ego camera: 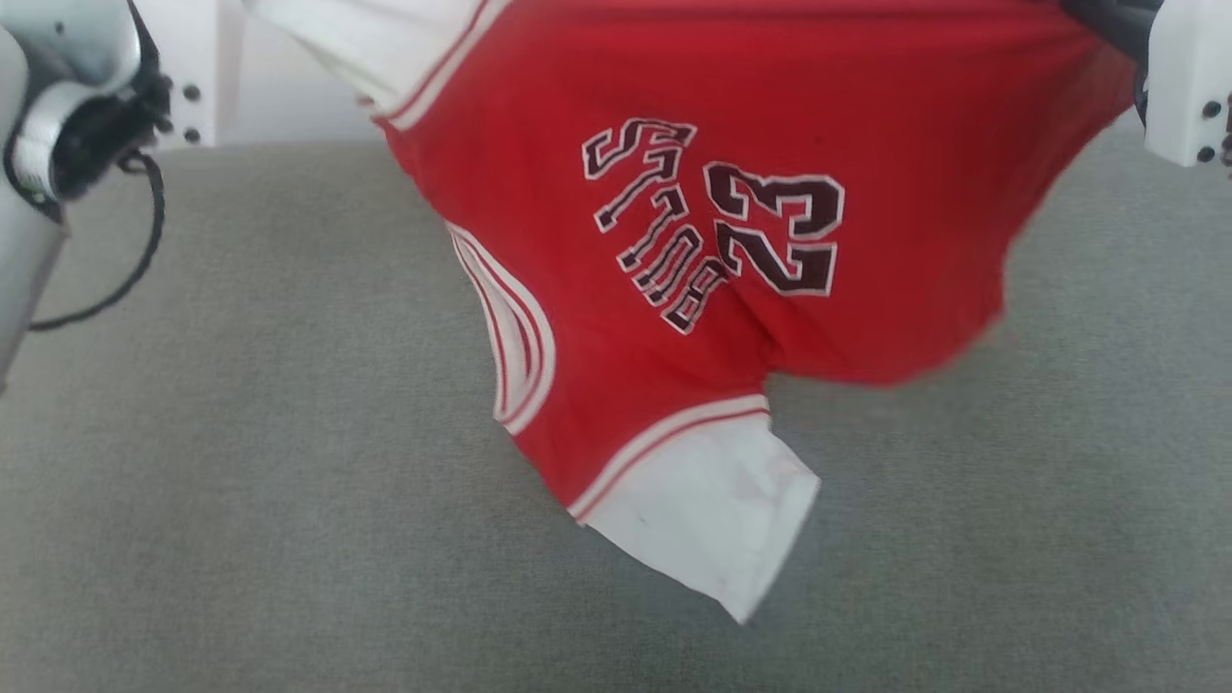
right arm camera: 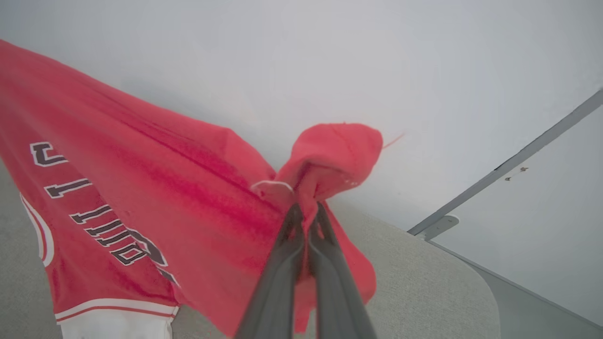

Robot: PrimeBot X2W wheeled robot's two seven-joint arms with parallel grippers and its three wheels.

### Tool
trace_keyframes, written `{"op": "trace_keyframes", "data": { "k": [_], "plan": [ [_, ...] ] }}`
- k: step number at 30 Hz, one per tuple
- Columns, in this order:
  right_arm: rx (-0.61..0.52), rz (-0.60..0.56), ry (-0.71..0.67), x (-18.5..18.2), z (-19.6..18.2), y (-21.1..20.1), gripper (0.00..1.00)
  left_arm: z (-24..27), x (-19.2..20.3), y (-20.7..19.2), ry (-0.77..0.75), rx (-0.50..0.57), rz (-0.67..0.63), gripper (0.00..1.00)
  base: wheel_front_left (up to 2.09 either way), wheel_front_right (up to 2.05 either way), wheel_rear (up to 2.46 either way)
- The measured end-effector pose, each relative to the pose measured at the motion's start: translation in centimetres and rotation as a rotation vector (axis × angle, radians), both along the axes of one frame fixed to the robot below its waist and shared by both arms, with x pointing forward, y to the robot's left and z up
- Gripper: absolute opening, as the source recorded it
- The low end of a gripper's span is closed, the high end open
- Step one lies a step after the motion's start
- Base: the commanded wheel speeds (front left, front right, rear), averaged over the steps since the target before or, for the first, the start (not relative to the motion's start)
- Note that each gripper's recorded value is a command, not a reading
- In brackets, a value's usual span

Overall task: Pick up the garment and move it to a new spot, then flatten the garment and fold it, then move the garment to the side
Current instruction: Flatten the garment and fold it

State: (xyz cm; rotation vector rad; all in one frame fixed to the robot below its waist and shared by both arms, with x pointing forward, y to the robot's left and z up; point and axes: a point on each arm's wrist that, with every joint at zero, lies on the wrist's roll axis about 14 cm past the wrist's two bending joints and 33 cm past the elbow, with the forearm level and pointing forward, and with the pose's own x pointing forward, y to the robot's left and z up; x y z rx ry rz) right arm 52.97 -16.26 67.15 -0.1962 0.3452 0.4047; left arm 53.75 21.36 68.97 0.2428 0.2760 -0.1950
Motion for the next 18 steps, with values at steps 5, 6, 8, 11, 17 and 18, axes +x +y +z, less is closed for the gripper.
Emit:
{"op": "trace_keyframes", "data": {
  "k": [5,6,8,11,17,18],
  "plan": [
    [0.004,-0.02,-0.05,-0.2,1.7,-0.5,0.0,3.3,1.0,-0.9,-0.086,0.006,-0.019,0.0,0.0,0.0,0.0],
    [0.005,-0.026,-0.054,0.1,1.7,-0.7,0.0,4.0,1.4,-1.1,-0.114,0.01,-0.024,0.0,0.0,0.0,0.0],
    [0.007,-0.038,-0.064,0.8,1.6,-0.8,0.0,5.0,2.2,-1.4,-0.167,0.023,-0.033,0.0,0.0,0.0,0.0],
    [0.022,-0.06,-0.116,2.5,2.2,-1.1,0.0,6.3,3.9,-1.9,-0.24,0.01,-0.036,0.0,0.0,0.0,0.0],
    [0.038,-0.091,-0.215,7.1,1.5,-1.1,0.0,8.0,8.2,-2.1,-0.395,0.017,-0.012,0.0,0.0,0.0,0.0],
    [0.03,-0.091,-0.242,7.9,1.5,-0.9,0.0,8.5,8.9,-2.0,-0.43,0.029,-0.005,0.0,0.0,0.0,0.0]
  ]
}}
